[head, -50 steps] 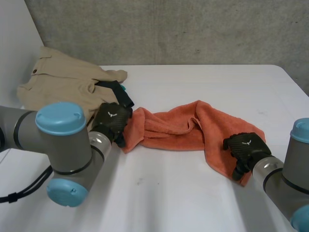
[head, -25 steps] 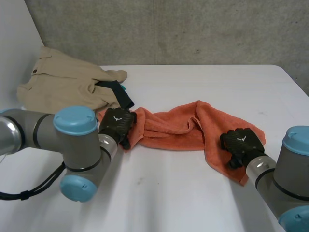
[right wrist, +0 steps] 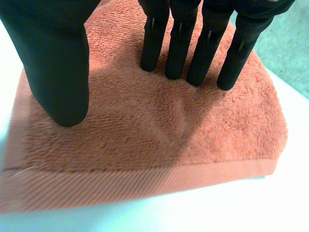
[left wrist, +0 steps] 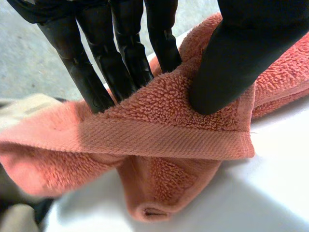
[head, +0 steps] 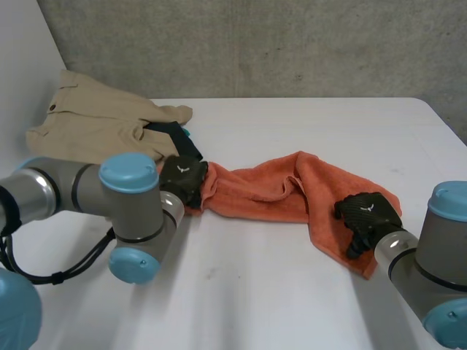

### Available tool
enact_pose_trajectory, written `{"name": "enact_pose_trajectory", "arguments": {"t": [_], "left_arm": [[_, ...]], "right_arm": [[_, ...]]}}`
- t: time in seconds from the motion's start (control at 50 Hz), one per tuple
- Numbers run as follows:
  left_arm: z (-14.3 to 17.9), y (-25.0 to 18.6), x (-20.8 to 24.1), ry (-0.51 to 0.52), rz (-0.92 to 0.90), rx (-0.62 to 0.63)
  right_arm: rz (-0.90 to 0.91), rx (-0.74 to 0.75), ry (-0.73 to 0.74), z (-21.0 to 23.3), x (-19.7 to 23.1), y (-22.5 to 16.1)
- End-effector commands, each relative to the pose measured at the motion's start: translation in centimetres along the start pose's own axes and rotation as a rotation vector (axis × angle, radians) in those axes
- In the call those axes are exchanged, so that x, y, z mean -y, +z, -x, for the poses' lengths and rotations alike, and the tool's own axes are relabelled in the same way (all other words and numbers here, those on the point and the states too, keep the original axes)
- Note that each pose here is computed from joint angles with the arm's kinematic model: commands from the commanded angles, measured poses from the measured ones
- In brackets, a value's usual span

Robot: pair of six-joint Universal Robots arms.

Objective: Fold the laundry.

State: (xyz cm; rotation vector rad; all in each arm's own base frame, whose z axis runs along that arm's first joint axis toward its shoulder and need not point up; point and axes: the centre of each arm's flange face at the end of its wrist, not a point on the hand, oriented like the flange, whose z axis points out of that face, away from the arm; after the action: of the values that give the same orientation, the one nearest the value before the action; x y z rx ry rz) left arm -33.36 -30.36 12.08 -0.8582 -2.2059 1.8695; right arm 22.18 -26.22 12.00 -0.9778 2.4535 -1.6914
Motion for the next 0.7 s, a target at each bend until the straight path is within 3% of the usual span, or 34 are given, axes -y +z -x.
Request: {"name": "enact_pose_trajectory", "arguments": {"t": [0.02, 0.2, 0.52, 0.7], "left_arm": [[1.6, -1.7, 4.0, -0.019, -0.081, 0.031], [2.3, -3.2, 6.6, -0.044, -0.136, 0.041], [2.9, -4.1, 8.0, -0.113, -0.135, 0.040], [3.8, -5.7, 9.5, -0.113, -0.117, 0.044]], "right_arm": [[0.049, 0.006, 0.085, -0.7, 0.7, -1.8], [0.052, 0.012, 0.152, -0.5, 0.1, -1.2], [-0.014, -0.032, 0.112, -0.6, -0.8, 1.2], [-0.205, -0.110, 0.078, -3.0, 4.8, -1.2]]}}
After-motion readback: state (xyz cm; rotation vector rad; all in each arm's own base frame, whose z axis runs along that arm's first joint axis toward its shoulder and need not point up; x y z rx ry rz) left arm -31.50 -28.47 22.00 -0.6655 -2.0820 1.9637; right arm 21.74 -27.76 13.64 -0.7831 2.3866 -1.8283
